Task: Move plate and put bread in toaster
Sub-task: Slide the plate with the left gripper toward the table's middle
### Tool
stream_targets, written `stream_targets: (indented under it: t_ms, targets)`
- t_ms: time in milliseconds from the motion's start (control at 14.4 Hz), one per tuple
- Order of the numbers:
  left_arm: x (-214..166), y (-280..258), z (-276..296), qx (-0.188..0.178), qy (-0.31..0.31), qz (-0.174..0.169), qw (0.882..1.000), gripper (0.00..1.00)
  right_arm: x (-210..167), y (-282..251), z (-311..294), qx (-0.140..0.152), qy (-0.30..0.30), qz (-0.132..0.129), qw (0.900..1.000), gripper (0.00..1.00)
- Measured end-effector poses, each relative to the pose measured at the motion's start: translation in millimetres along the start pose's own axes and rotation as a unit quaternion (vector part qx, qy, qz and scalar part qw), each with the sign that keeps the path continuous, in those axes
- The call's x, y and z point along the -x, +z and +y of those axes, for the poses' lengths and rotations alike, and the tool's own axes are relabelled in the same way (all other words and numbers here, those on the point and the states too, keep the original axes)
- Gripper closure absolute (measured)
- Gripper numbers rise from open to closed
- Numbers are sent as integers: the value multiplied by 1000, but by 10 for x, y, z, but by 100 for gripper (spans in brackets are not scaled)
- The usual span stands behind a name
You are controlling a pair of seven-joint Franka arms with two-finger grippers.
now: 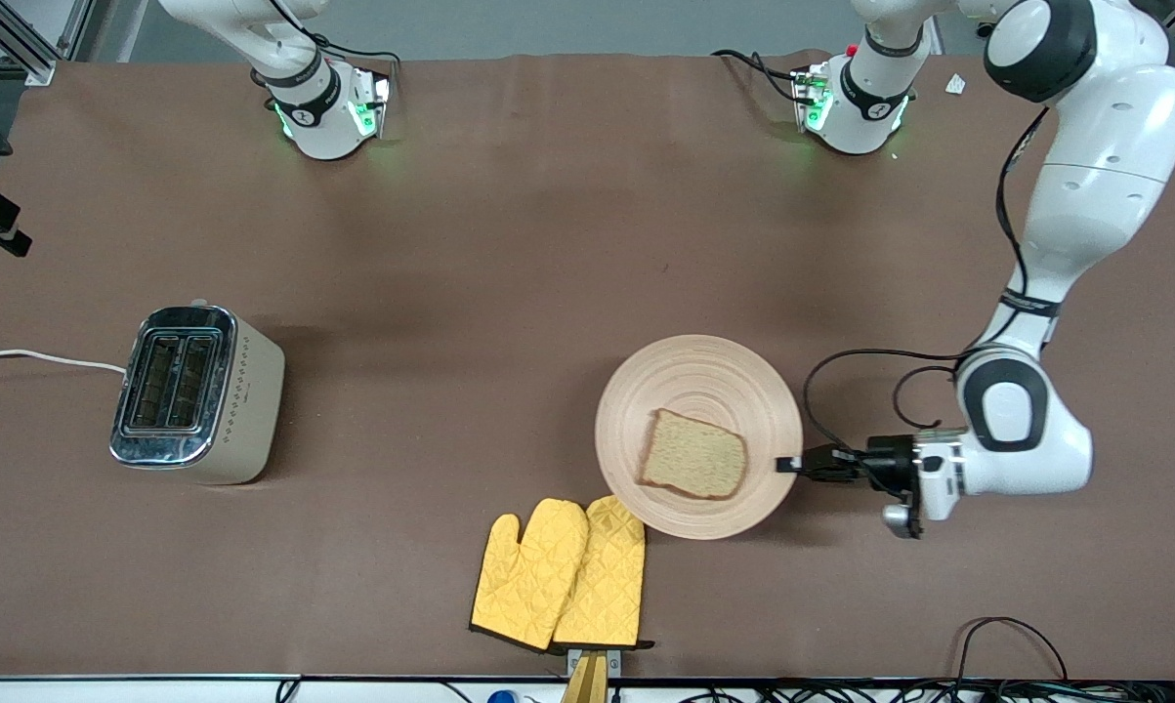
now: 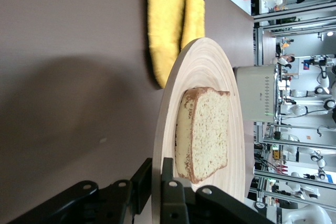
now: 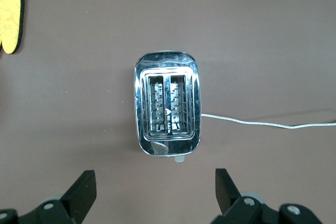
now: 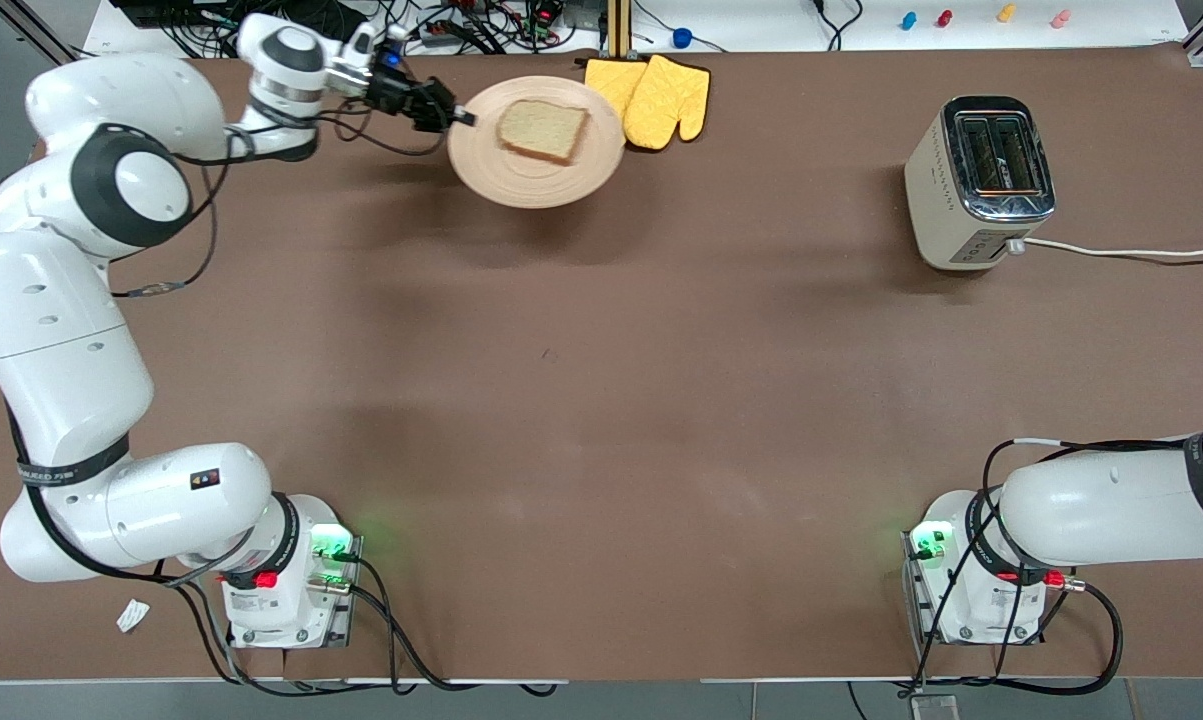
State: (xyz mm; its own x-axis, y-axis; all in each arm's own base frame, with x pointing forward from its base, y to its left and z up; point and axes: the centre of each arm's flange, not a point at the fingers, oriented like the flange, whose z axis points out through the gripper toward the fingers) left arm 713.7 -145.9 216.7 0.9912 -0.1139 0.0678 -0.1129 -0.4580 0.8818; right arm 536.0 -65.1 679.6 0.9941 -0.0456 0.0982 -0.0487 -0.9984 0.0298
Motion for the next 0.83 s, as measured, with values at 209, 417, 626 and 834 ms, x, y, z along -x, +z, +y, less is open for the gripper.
stream_targets:
  t_ms: [209,417,626,834]
  targets:
    - [12,762,387,2,5,17,1000,89,1,-26,3,0,0,3,1000,0]
    - [186,1656,718,-13,0,46,999,89,26,20,-55,-1,-5,-15,1000,0]
    - [454,2328,883,-29,-14,66,997,89,30,121,-149,-3,-13,-35,999,0]
    - [643,2670,934,-48,-29,93,994,89,-48,355,-288,-3,-25,-58,998,0]
